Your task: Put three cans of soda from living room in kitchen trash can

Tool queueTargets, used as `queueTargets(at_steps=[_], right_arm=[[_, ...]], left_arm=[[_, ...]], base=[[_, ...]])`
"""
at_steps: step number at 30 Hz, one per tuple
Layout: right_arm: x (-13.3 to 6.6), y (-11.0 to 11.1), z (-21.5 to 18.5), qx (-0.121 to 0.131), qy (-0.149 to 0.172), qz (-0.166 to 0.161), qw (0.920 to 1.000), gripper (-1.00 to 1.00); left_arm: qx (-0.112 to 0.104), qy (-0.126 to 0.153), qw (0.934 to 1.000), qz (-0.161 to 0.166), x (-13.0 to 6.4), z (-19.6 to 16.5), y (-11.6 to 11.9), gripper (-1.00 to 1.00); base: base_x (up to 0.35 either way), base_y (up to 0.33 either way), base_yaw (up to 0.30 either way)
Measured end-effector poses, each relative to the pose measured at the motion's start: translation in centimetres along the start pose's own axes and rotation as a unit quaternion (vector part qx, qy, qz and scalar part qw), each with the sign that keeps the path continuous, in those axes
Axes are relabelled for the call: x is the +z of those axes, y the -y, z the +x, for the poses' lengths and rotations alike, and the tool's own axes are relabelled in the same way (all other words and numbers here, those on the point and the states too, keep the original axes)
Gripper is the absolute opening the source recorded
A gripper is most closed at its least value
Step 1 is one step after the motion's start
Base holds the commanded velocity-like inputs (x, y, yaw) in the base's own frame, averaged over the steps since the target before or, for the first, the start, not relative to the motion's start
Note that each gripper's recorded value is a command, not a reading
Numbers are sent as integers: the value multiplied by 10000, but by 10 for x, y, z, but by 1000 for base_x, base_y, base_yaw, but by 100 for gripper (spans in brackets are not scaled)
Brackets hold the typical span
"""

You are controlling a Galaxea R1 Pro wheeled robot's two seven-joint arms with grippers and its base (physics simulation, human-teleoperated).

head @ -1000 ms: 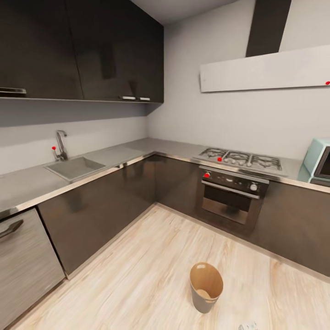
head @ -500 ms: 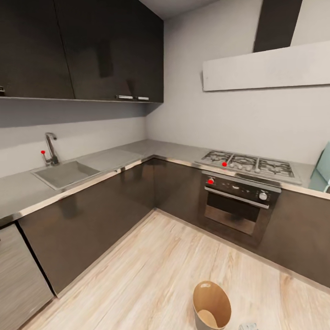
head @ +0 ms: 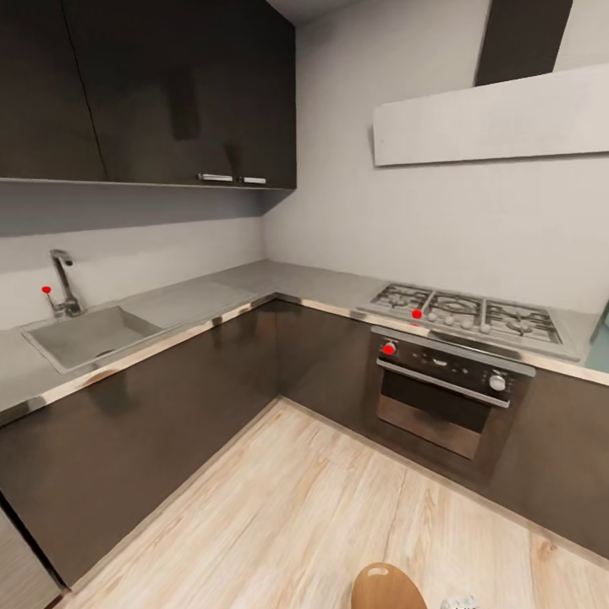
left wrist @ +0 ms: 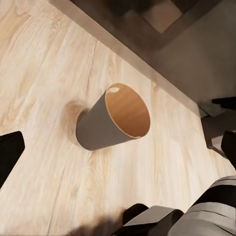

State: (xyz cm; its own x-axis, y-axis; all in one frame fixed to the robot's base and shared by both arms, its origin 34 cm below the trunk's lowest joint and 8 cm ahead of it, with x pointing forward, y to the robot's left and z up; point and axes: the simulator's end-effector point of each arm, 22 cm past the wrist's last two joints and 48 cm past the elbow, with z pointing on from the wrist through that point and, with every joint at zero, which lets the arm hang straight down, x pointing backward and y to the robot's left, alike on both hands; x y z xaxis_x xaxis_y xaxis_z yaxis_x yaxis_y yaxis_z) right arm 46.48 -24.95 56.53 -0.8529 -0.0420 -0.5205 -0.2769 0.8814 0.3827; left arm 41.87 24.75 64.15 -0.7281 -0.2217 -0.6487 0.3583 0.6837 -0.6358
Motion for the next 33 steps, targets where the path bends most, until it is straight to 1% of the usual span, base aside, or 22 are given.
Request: queueTargets(at_steps=[3,5,7,8,9,10,12,13,15,17,22,23,25,27,28,29,31,33], right_arm=[[0,5,-2,-40,55,122,9999,100],[0,13,-5,-66,96,301,9995,100],[-1,24,-7,-82,128,573,9982,100],[-3,39,-8,-87,153,921,9956,100],[-3,39,-8,-87,153,932,9955,100],[-6,56,-11,-88,185,1353,9906,100],[-11,74,-16,-84,227,1812,9832,100],[-15,89,-25,-78,287,2220,9746,100],[-18,98,-33,-62,345,2544,9665,100],[-19,103,-38,-36,374,2758,9605,100],[-19,108,-40,42,342,3079,9508,100],[-16,111,-40,87,272,3163,9482,100],[-14,114,-38,131,188,3221,9464,100],[-11,114,-37,183,95,3255,9453,100],[1,102,-34,241,6,3192,9474,100],[4,99,-33,251,-14,3176,9479,100],[5,97,-33,256,-22,3167,9482,100],[7,95,-37,232,77,3152,9487,100]], left_arm=[[2,-4,10000,5,0,0,0,100],[3,-5,10000,9,0,0,0,100],[3,-5,10000,12,0,0,1,100],[3,-5,10000,13,0,0,1,100],[3,-5,10000,13,0,0,1,100],[4,-6,10000,15,0,0,1,100],[4,-8,10000,16,0,0,1,100],[5,-10,10000,20,0,0,1,100],[7,-13,10000,23,0,0,1,100],[8,-15,10000,24,0,1,1,100],[9,-19,10000,26,0,1,1,100],[9,-20,10000,29,0,1,1,100],[9,-21,10000,31,0,1,2,100],[9,-22,10000,33,1,1,2,100],[10,-25,10000,36,1,1,2,100],[11,-26,10000,37,1,1,2,100],[11,-27,10000,38,1,1,2,100],[11,-27,10000,39,1,1,2,100]], base=[[336,-121,0],[262,-87,0],[157,-51,0],[122,-40,0],[78,-25,0],[63,-20,0],[41,-13,0],[26,-8,0],[18,-6,0],[12,-4,0],[6,-2,0],[2,-1,0],[2,-1,0],[0,0,0],[0,0,0],[0,0,0],[0,0,0],[0,0,0]])
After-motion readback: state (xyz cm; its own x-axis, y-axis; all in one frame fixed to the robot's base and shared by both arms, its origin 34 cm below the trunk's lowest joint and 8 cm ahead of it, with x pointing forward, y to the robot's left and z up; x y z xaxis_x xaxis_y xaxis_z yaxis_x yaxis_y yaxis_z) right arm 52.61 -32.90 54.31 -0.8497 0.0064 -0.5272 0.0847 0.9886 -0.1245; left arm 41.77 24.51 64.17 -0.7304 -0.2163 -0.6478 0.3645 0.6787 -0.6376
